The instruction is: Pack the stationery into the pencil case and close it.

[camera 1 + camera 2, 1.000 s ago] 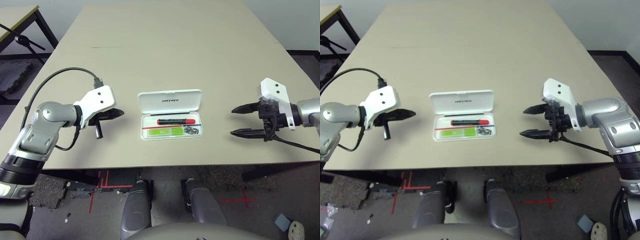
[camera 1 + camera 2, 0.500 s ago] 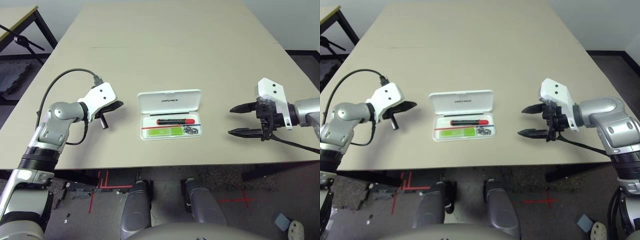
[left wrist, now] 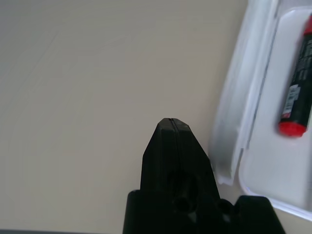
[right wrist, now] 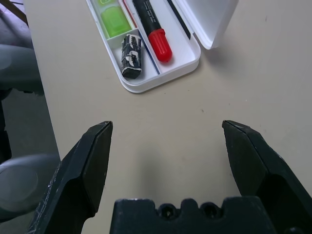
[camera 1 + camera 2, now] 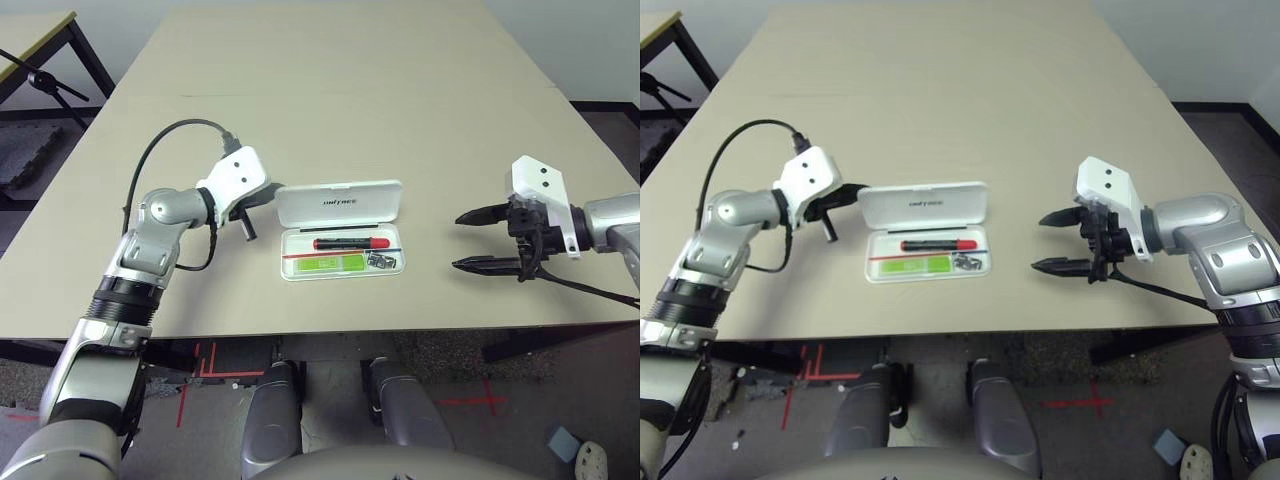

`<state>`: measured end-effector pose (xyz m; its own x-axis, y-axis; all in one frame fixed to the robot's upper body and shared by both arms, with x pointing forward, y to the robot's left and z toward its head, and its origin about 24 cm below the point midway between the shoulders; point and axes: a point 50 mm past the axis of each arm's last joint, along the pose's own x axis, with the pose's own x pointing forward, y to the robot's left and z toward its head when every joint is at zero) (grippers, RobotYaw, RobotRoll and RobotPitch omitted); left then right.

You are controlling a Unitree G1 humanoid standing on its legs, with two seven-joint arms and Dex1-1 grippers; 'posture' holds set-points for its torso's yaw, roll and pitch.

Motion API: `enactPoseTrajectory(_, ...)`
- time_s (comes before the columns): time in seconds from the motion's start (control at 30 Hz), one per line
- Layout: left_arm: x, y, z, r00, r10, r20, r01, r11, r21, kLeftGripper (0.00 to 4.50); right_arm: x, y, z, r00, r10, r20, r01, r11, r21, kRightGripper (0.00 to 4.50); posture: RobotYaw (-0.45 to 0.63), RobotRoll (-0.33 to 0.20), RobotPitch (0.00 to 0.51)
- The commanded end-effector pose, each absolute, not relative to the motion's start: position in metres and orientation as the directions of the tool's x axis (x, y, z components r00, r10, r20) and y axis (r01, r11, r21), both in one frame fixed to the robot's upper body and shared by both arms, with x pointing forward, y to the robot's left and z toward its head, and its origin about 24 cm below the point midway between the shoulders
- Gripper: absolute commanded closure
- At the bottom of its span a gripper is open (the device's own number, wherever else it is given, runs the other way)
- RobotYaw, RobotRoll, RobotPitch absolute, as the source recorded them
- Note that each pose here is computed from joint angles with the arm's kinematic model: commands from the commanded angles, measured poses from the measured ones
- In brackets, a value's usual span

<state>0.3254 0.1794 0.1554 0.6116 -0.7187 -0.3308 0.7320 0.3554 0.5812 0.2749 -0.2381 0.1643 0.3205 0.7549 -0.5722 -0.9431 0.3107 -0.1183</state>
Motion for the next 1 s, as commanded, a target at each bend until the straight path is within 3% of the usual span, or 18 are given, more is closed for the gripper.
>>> enactPoseTrajectory(0.03,0.317,0.166,0.158,0.540,-0.774,-0.331,0.775,0.305,0.553,4.48,0.275,-0.235,0.162,0.313,0.752,-0.580,-0.946,0.300,-0.121,0.00,-0.09,0.000,0.120)
enactPoseTrajectory(0.3,0.300,0.149,0.152,0.437,-0.813,-0.386,0.837,0.211,0.504,4.48,0.275,-0.236,0.160,0.322,0.746,-0.583,-0.943,0.309,-0.126,0.00,-0.09,0.000,0.121)
enactPoseTrajectory(0.8,0.288,0.151,0.084,0.346,-0.706,-0.617,0.915,0.108,0.389,4.48,0.281,-0.236,0.155,0.326,0.735,-0.594,-0.942,0.309,-0.133,0.00,-0.09,0.000,0.114)
enactPoseTrajectory(1.0,0.283,0.147,0.073,0.306,-0.705,-0.640,0.933,0.088,0.348,4.48,0.282,-0.238,0.154,0.327,0.732,-0.598,-0.941,0.310,-0.136,0.00,-0.09,0.000,0.117)
